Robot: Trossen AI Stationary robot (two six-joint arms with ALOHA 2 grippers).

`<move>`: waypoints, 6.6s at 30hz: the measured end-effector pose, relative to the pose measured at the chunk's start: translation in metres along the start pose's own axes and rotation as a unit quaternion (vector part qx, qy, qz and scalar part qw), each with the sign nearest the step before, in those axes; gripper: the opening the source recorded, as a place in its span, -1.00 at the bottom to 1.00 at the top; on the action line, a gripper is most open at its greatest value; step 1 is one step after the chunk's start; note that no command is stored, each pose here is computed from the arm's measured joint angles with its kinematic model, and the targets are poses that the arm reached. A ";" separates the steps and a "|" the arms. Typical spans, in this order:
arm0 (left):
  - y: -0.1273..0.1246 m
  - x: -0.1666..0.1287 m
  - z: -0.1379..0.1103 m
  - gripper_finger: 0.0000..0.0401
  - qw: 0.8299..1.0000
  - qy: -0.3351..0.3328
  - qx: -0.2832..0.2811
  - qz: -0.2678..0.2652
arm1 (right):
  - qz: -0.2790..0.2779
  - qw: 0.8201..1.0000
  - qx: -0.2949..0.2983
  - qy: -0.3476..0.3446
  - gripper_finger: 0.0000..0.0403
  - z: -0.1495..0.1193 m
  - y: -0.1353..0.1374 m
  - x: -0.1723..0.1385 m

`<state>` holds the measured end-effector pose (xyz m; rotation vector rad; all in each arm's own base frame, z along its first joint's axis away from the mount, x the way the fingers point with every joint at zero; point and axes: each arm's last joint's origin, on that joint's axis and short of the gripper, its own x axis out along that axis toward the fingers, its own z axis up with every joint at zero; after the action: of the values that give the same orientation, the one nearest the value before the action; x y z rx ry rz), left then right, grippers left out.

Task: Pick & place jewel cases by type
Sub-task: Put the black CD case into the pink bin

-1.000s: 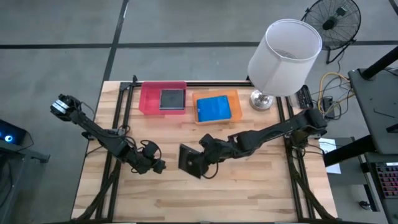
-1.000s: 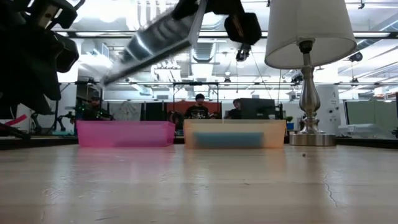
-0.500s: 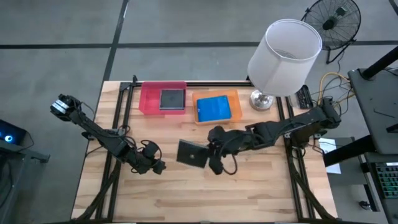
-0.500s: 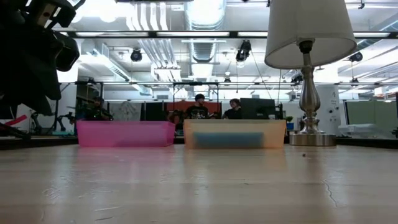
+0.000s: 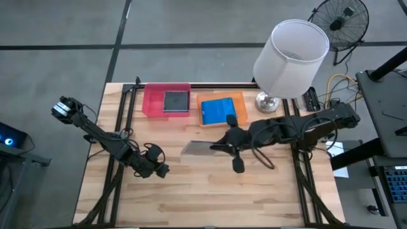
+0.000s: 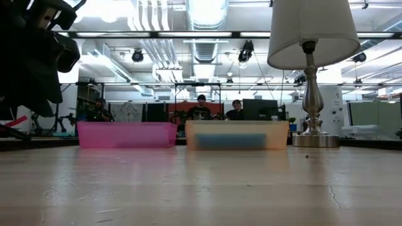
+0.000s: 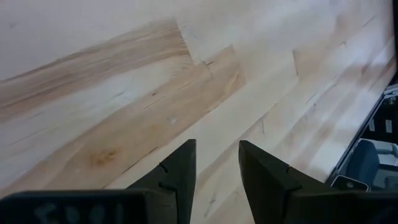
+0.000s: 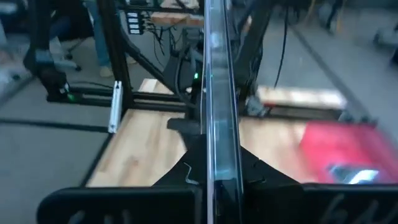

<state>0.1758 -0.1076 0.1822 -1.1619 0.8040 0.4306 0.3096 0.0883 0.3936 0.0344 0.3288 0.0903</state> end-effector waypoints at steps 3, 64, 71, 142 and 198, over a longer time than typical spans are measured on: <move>0.001 0.000 0.000 -0.48 1.000 -0.002 0.000 0.001 | 0.001 0.997 -0.080 -0.013 -0.94 0.004 -0.001 -0.007; 0.003 0.003 0.020 -0.48 0.983 -0.172 -0.063 -0.009 | -0.036 0.790 -0.576 -0.208 -0.94 0.070 0.053 -0.115; 0.003 0.003 0.020 -0.48 0.983 -0.173 -0.060 -0.008 | -0.043 0.791 -0.575 -0.203 -0.94 0.070 0.053 -0.115; -0.146 -0.087 0.093 0.04 0.835 -0.016 -0.032 -0.549 | 0.061 0.723 -0.677 -0.122 -0.94 0.028 0.087 -0.030; -0.224 -0.056 0.118 -0.22 0.835 0.068 0.051 -0.543 | 0.038 0.712 -0.695 -0.097 -0.94 0.037 0.063 -0.061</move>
<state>0.3306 -0.0742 0.3878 -1.3609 0.1728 -0.6451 0.2584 0.1448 0.4513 -1.4588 -0.0240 0.3995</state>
